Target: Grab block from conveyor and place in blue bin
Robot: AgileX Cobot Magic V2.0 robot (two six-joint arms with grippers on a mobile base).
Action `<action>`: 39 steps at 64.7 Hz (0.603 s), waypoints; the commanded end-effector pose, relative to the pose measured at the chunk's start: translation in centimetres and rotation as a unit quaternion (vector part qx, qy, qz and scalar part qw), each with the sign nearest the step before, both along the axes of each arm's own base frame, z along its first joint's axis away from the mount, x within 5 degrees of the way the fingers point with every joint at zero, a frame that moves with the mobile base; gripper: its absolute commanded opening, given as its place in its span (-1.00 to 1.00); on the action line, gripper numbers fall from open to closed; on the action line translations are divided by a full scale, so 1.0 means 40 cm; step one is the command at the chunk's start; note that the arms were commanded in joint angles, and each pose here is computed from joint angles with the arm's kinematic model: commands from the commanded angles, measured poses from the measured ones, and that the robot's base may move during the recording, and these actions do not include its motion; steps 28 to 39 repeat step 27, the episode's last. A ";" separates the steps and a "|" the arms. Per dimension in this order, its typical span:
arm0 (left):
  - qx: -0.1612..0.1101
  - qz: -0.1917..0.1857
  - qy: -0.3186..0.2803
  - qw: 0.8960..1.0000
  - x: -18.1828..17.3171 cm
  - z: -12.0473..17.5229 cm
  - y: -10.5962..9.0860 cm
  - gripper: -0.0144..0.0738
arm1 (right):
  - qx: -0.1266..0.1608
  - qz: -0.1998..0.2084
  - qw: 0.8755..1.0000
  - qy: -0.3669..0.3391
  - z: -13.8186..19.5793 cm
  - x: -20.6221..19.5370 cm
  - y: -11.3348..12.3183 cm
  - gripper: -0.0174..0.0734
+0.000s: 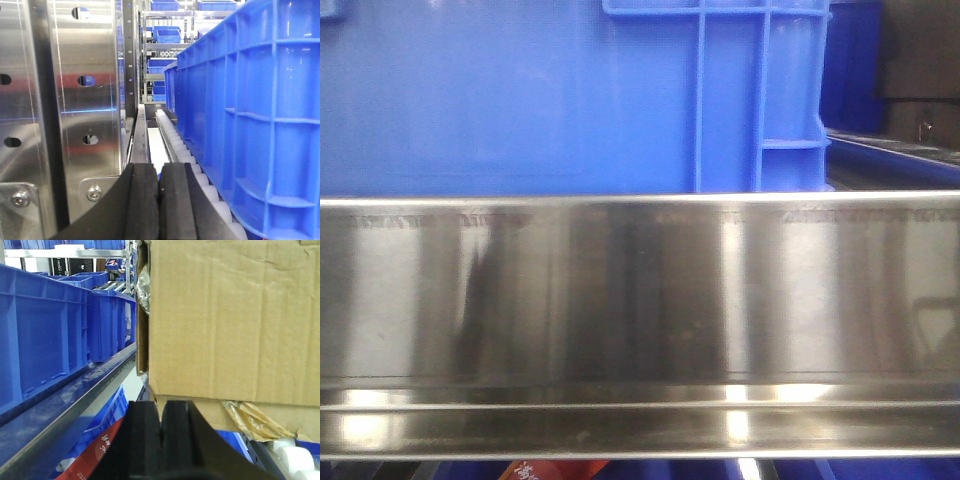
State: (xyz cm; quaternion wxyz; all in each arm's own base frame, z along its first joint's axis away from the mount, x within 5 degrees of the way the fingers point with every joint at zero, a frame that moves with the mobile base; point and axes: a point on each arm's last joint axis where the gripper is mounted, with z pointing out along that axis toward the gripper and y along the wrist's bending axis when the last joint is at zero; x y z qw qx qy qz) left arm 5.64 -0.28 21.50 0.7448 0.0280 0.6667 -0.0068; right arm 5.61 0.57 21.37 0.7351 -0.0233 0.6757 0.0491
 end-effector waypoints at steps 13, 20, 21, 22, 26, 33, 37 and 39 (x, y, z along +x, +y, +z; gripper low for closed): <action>-0.002 0.000 -0.010 1.000 -0.002 0.005 0.000 -0.92 | -0.001 -0.002 1.000 -0.012 0.004 -0.001 -0.001 -0.97; -0.002 0.000 -0.010 1.000 -0.002 0.005 0.000 -0.92 | -0.001 -0.002 1.000 -0.012 0.004 -0.001 -0.001 -0.97; -0.002 0.000 -0.010 1.000 -0.002 0.005 0.000 -0.92 | -0.001 -0.002 1.000 -0.012 0.004 -0.001 -0.001 -0.97; -0.002 0.000 -0.010 1.000 -0.002 0.005 0.000 -0.92 | -0.001 -0.002 1.000 -0.012 0.004 -0.001 -0.001 -0.97; -0.002 0.000 -0.010 1.000 -0.002 0.005 0.000 -0.92 | -0.001 -0.002 1.000 -0.012 0.004 -0.001 -0.001 -0.97; -0.002 0.000 -0.010 1.000 -0.002 0.005 0.000 -0.92 | -0.001 -0.002 1.000 -0.012 0.004 -0.001 -0.001 -0.97; -0.002 0.000 -0.010 1.000 -0.002 0.005 0.000 -0.92 | -0.001 -0.002 1.000 -0.012 0.004 -0.001 -0.001 -0.97; -0.002 0.000 -0.010 1.000 -0.002 0.005 0.000 -0.92 | -0.001 -0.002 1.000 -0.012 0.004 -0.001 -0.001 -0.97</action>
